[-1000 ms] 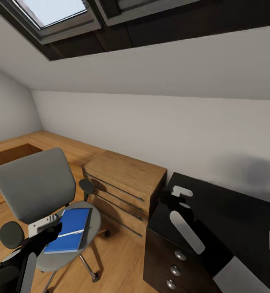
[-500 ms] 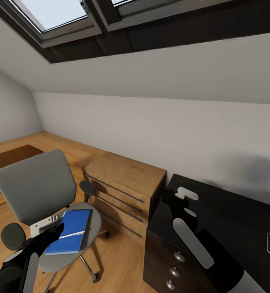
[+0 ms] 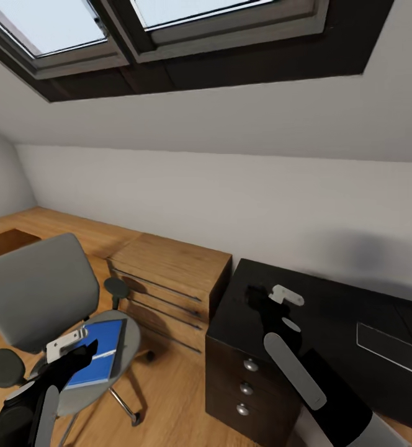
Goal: In the bedroom, organize the workspace by keeping the computer under the desk, ensuring the monitor is on the desk, placing the keyboard on the desk next to the monitor, placing the mouse on the desk next to the keyboard, moving the folder from the swivel chair onto the desk next to the mouse, stacking the notebook on top of the folder with the pen on top of the notebook, and positioning the swivel chair next to the desk.
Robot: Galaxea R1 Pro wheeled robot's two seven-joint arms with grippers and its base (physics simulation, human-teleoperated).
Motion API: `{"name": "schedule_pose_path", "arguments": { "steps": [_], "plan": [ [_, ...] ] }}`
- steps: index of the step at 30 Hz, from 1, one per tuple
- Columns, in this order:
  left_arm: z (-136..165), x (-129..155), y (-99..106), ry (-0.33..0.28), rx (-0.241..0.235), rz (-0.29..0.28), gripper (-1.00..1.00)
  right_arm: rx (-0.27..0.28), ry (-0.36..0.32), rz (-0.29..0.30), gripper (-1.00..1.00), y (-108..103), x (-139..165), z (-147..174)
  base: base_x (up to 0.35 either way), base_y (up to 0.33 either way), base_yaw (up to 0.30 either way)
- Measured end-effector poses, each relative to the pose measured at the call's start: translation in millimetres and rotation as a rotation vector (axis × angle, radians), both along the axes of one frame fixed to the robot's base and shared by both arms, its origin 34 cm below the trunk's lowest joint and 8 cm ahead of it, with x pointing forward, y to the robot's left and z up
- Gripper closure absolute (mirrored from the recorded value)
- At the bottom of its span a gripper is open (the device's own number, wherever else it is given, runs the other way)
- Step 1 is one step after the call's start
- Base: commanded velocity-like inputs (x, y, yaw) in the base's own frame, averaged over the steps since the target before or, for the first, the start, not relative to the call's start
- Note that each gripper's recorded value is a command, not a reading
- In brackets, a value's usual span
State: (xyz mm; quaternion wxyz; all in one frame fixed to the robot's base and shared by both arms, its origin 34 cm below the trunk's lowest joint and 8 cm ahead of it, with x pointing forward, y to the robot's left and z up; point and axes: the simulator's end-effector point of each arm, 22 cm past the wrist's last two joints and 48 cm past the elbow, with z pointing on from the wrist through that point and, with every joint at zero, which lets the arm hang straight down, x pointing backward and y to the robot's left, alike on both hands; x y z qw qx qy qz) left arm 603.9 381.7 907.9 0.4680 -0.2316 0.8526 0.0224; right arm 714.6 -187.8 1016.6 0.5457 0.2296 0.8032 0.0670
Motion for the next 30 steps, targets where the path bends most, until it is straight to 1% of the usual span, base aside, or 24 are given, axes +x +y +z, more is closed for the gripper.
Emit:
{"name": "schedule_pose_path", "arguments": {
  "steps": [16, 20, 26, 30],
  "plan": [
    [17.8, -4.0, 0.4, 0.003, -0.002, 0.000, -1.00, 0.001, 0.002, 0.000, 1.00, 0.4, -3.5, 17.8, -0.002, 0.000, -0.294],
    [21.5, -5.2, 1.4, 0.005, -0.002, 0.001, -1.00, -0.001, 0.006, -0.008, 1.00, -1.2, -4.7, 21.0, -0.083, 0.000, -0.128],
    [27.3, -6.8, 1.8, 0.006, -0.002, 0.001, -1.00, -0.005, 0.010, -0.014, 1.00, -2.8, -6.5, 26.4, -0.305, 0.000, -0.013],
    [29.4, -7.1, 1.4, 0.004, -0.002, 0.002, -1.00, -0.006, 0.012, -0.017, 1.00, -3.8, -7.3, 27.5, -0.022, 0.000, -0.103]
  ]
}}
